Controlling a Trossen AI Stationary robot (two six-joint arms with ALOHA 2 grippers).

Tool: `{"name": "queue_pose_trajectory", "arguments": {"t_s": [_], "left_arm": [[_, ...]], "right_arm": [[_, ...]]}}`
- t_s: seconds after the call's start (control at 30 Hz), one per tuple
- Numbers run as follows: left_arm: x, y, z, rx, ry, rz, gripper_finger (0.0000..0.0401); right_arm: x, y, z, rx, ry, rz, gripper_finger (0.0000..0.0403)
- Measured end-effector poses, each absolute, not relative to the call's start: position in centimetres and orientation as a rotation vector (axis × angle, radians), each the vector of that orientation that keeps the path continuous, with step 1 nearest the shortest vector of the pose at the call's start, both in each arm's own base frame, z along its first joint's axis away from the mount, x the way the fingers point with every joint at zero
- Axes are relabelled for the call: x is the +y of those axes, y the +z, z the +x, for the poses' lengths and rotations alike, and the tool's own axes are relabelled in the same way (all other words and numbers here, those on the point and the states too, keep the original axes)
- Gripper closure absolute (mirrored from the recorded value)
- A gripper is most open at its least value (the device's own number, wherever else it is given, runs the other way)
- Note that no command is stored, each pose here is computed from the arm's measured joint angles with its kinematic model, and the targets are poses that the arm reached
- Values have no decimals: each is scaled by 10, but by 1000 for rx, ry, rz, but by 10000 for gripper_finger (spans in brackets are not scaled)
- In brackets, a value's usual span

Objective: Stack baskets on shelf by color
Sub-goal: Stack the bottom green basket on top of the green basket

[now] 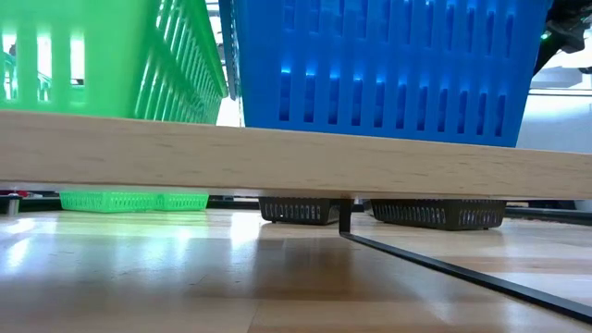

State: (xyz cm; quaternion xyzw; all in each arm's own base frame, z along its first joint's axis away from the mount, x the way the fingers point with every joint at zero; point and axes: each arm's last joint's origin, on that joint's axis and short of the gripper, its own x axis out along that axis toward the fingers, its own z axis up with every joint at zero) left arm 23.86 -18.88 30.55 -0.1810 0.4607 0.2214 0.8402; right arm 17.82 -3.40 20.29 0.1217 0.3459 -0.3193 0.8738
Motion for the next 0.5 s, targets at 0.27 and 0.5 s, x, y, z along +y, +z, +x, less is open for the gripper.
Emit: {"name": "queue_pose_trajectory", "arguments": {"t_s": [0.27,0.5], "left_arm": [[-149,327,248,634,668,25,306],[-103,315,261,801,832,32,285]], "right_arm": [[-34,203,178,724,-667,254,285],[-34,203,178,723,-667,255,285]]}}
